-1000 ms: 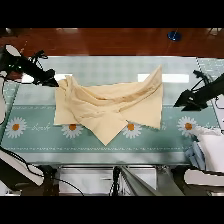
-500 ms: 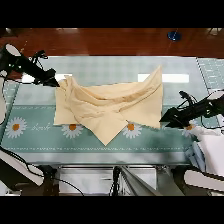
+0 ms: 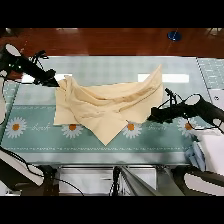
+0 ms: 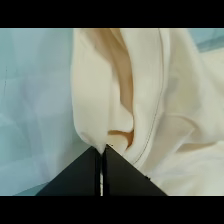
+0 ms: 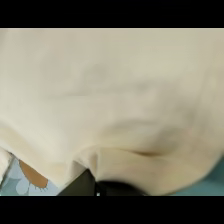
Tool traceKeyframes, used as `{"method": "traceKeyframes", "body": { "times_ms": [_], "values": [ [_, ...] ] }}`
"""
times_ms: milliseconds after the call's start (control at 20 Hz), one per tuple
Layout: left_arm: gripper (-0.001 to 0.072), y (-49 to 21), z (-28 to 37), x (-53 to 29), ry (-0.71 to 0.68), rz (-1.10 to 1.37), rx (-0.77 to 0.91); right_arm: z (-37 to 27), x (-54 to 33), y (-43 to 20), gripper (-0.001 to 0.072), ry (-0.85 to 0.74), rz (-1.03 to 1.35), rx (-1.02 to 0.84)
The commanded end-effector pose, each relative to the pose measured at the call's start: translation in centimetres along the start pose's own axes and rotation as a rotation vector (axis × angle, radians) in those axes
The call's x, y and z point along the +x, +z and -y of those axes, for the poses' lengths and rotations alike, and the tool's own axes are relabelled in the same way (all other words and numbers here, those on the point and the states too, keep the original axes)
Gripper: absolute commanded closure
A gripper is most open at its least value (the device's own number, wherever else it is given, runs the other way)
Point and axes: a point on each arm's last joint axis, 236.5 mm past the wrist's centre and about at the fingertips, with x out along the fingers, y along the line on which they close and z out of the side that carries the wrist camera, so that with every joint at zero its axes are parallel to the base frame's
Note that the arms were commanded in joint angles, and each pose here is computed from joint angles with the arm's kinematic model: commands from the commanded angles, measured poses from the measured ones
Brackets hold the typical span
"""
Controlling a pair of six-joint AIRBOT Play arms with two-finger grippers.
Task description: Fold the shirts.
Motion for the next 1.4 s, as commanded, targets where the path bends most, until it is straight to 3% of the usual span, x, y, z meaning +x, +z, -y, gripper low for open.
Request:
{"method": "traceKeyframes", "body": {
  "times_ms": [0,250,600,800,1100,1200,1350],
  "values": [
    [0.0677,-0.1,0.0,-0.2,-0.001,0.0,0.021,-0.8,-0.6,2.1,0.0688,-0.029,0.123,-0.036],
    [0.0677,2.7,3.6,-5.0,-0.044,0.134,0.091,-7.2,-11.7,4.3,0.0688,0.025,0.451,-0.263],
    [0.0678,3.7,15.9,-23.1,-0.099,0.608,0.296,-16.8,-38.8,4.3,0.0689,-0.066,1.114,-0.513],
    [0.0677,-2.4,22.9,-34.5,-0.038,0.919,0.459,-19.9,-48.3,1.8,0.0689,-0.105,1.326,-0.585],
    [0.0677,-16.7,31.2,-46.7,0.062,1.325,0.644,-22.5,-54.0,-1.5,0.0689,-0.055,1.456,-0.619],
    [0.0677,-21.3,31.8,-48.3,0.139,1.392,0.662,-23.0,-55.4,-3.2,0.0689,-0.051,1.465,-0.632],
    [0.0678,-26.8,30.3,-47.6,0.208,1.371,0.553,-23.1,-56.2,-6.3,0.0689,-0.054,1.421,-0.634]
  ]
}}
